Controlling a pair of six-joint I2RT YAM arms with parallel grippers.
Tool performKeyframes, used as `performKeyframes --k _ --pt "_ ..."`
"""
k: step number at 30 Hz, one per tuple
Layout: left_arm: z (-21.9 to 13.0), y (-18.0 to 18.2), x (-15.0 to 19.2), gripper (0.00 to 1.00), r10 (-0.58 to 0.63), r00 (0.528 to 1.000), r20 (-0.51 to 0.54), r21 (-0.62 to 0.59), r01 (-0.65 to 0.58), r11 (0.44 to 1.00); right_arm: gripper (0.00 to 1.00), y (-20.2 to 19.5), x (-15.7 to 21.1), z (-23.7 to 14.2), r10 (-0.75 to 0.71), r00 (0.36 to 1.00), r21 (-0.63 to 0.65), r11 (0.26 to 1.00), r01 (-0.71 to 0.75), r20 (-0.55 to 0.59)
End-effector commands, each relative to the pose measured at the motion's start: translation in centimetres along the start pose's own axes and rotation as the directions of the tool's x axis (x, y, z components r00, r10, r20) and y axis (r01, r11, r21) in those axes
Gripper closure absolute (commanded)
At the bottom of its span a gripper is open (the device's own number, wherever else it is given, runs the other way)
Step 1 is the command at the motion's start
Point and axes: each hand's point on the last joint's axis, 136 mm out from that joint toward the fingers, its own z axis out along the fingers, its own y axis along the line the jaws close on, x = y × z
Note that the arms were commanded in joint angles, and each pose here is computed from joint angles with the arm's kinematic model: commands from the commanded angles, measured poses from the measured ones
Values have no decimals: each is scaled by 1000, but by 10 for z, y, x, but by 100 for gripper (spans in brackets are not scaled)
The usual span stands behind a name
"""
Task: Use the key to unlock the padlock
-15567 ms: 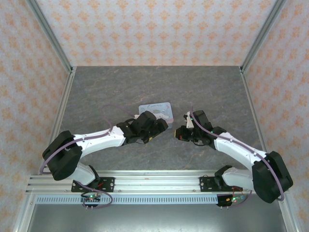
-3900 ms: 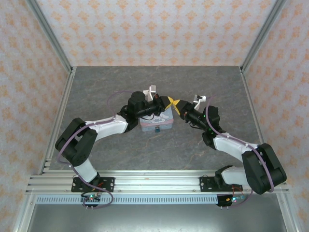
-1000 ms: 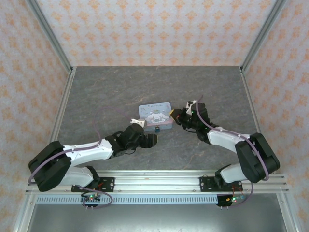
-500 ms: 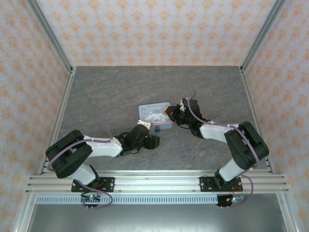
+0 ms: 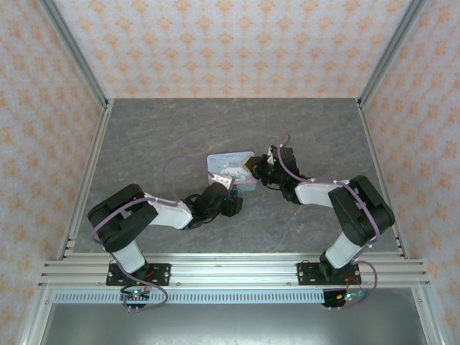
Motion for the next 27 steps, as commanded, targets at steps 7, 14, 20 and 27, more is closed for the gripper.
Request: performKeyframes --k 7,14,20,27 --pt "17 5 -18 39 39 995 87 -65 -33 997 100 4 -3 3 2 1000 -35 999 -2 5" --pt "29 -20 -23 39 6 997 74 52 -10 999 100 -1 -2 7 7 1000 -24 1000 -7 -1" --pt "26 -40 -44 39 -125 988 88 196 106 975 100 -9 -2 10 9 1000 -6 1000 -9 0" --pt "30 -35 -60 38 -336 940 53 312 305 900 100 -15 -1 13 16 1000 3 1000 -16 -2"
